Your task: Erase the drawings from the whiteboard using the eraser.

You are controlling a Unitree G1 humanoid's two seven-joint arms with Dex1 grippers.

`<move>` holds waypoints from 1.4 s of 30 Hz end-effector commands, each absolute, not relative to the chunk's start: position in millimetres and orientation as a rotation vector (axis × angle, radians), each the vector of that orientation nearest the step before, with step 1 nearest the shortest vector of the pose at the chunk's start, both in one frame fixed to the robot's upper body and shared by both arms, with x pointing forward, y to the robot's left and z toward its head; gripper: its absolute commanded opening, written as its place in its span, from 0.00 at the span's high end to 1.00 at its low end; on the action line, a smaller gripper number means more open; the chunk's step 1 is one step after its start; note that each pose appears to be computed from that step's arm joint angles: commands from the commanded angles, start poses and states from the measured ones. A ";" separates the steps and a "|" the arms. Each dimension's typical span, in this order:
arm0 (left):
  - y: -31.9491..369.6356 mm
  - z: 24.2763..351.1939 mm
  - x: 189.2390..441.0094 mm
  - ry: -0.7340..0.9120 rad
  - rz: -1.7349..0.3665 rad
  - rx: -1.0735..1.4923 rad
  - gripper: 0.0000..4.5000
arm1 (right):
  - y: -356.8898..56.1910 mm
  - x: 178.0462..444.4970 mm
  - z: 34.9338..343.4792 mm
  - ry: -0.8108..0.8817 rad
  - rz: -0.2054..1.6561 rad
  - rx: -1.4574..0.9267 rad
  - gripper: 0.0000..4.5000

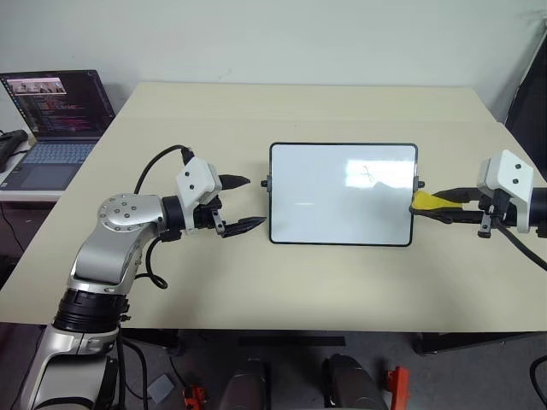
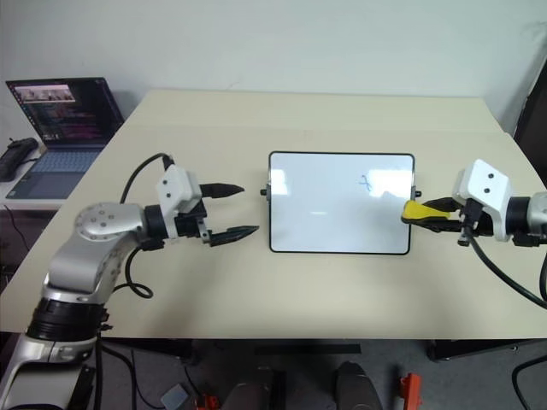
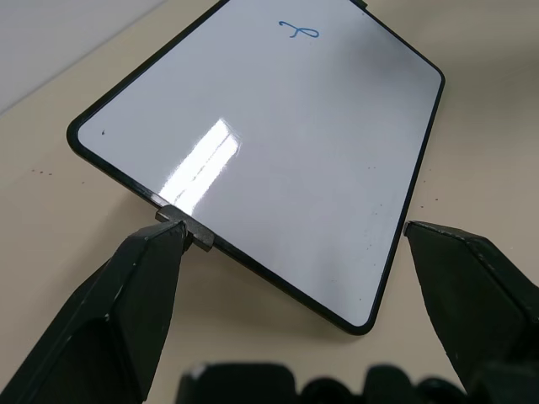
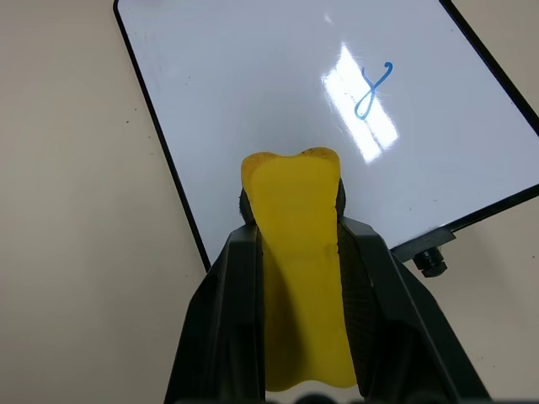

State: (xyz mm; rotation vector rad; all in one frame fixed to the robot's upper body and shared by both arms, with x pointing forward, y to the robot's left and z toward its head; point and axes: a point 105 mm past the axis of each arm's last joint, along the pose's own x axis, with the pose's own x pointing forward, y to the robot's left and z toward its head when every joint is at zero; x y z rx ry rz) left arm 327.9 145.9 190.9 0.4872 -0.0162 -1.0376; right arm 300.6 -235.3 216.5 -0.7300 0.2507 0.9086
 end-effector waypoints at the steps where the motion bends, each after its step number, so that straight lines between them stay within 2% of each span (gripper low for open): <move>1: 144.0 205.1 326.8 -0.070 -1.039 0.515 0.00 | -232.5 299.3 226.0 0.220 0.903 -0.757 0.81; 11: 144.3 201.5 326.2 -0.064 -1.043 0.513 0.00 | -215.5 310.2 240.3 0.107 0.899 -0.744 0.81; 17: 143.2 198.4 328.1 -0.056 -1.049 0.514 0.00 | -181.2 344.0 257.5 -0.080 0.844 -0.754 0.81; 22: 143.6 199.8 329.9 -0.061 -1.046 0.520 0.00 | -164.0 374.7 248.7 -0.117 0.784 -0.787 0.81; 28: 149.2 201.7 330.1 -0.065 -1.025 0.527 0.00 | -170.5 405.4 240.0 -0.124 0.677 -0.791 0.81; 37: 149.8 199.3 326.0 -0.063 -1.017 0.517 0.00 | -187.3 424.1 237.5 -0.117 0.611 -0.755 0.81; 42: 150.6 199.6 325.6 -0.062 -1.013 0.518 0.00 | -179.1 422.5 199.0 -0.027 0.682 -0.784 0.81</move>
